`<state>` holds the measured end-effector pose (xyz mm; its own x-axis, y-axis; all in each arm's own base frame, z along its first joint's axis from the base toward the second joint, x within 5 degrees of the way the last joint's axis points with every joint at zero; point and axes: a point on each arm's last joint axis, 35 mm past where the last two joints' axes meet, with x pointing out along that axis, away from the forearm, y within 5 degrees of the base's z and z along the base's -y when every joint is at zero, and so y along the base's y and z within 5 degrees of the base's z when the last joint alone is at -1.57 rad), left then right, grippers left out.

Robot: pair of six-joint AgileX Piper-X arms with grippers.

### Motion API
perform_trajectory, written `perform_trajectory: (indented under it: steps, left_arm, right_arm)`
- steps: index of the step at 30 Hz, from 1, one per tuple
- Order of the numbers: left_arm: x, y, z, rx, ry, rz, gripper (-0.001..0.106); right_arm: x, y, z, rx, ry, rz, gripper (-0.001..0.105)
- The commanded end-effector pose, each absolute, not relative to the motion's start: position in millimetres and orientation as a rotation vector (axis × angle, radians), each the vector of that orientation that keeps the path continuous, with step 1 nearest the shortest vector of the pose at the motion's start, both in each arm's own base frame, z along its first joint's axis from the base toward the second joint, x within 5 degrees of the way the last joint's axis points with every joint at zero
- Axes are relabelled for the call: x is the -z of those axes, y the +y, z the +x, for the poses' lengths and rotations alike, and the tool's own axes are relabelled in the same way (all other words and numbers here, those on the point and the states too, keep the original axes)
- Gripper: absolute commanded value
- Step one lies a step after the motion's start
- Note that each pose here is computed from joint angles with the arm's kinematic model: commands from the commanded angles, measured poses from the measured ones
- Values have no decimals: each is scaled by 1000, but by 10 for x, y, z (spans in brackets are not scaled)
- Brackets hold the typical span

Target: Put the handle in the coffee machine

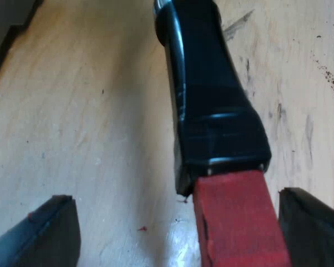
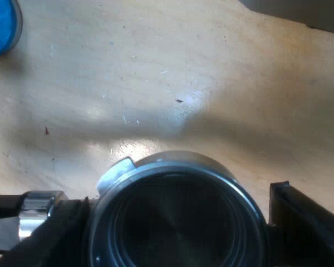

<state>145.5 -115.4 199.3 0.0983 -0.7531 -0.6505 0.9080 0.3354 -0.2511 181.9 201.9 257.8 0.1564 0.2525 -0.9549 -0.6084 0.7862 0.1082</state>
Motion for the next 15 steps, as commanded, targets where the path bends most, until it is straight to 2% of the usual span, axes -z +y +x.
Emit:
perform_trajectory:
  steps: [1, 8, 10, 15]
  left_arm:
    - [-2012, -1167, 1467, 1253, 761, 255, 74]
    - [-2015, -1168, 1470, 1253, 757, 255, 74]
    - [-2015, -1168, 1470, 1253, 757, 255, 70]
    - [-2015, -1168, 1470, 1253, 757, 255, 46]
  right_arm:
    - [-2654, 2012, 1802, -653, 1252, -325, 0]
    - [-2654, 2012, 1802, -653, 1252, -325, 0]
    - [-2654, 2012, 1802, -653, 1252, -325, 0]
    - [-2654, 2012, 1802, -653, 1252, -325, 0]
